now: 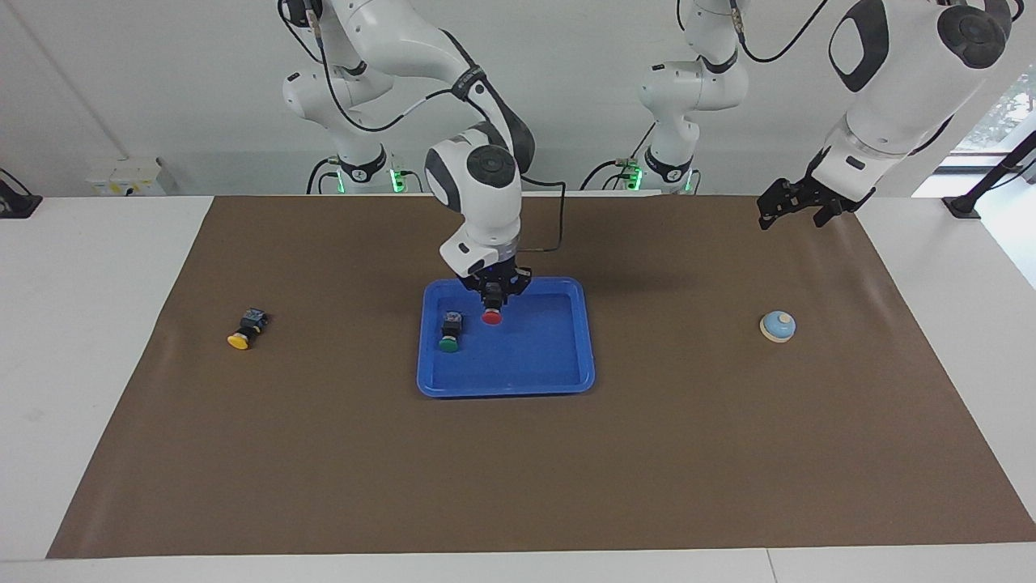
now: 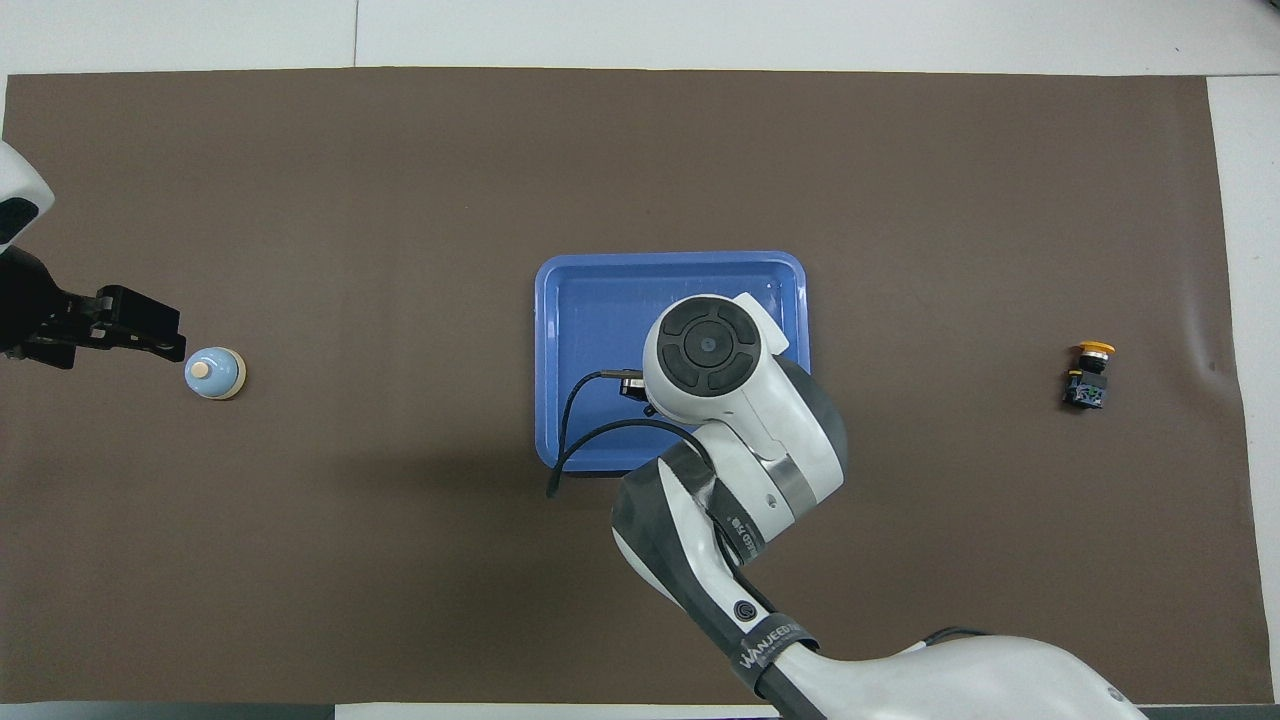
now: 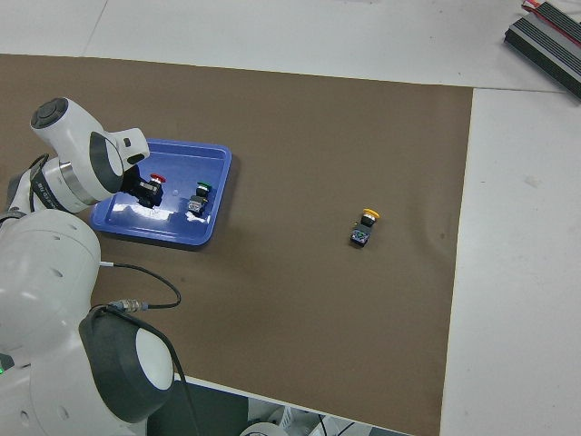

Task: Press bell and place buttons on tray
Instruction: 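Place the red button in the tray beside the green one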

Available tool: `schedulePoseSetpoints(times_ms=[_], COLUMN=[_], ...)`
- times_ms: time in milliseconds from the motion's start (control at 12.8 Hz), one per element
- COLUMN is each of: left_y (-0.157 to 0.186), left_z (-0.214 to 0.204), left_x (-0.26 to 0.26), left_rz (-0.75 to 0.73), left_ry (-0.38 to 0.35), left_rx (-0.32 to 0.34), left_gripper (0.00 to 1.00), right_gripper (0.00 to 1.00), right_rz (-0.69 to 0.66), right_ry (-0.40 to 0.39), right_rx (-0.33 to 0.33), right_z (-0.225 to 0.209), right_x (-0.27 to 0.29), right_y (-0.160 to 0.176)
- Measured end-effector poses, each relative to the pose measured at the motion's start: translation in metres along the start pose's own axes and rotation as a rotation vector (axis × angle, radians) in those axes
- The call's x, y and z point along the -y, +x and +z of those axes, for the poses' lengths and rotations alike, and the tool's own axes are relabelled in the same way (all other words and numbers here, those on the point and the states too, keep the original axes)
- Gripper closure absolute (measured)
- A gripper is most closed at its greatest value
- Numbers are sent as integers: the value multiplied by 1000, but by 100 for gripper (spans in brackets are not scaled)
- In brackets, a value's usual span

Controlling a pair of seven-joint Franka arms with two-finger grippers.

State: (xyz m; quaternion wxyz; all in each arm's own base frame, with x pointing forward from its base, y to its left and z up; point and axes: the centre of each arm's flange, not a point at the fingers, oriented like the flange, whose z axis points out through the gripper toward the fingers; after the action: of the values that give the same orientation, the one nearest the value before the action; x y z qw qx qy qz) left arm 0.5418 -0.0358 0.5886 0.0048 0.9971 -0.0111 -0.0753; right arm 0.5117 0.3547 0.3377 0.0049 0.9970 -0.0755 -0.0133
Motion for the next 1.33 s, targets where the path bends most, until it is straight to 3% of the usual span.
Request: schedulePoseSetpoints(times_ms=[625,703,1015,1093,1327], left_y=[0,0,0,0,0], left_z=[0,0,0,0,0], left_x=[0,0,0,0,0], left_rz=[0,0,0,0,0], left_ry=[0,0,0,0,0], left_rx=[0,0,0,0,0], left_gripper=[0,0,0,0,0], right_gripper=[59,52,5,0,0], right_rz=[28,50,152,173,148], right_ry=[3,4,13,14,13], right_rx=[-8,-10,-21,-22,-20], right_z=[42,41,-3,-25,-73], right_x=[-12,-13,-45,-65,-159], right_y=[4,5,33,48,91])
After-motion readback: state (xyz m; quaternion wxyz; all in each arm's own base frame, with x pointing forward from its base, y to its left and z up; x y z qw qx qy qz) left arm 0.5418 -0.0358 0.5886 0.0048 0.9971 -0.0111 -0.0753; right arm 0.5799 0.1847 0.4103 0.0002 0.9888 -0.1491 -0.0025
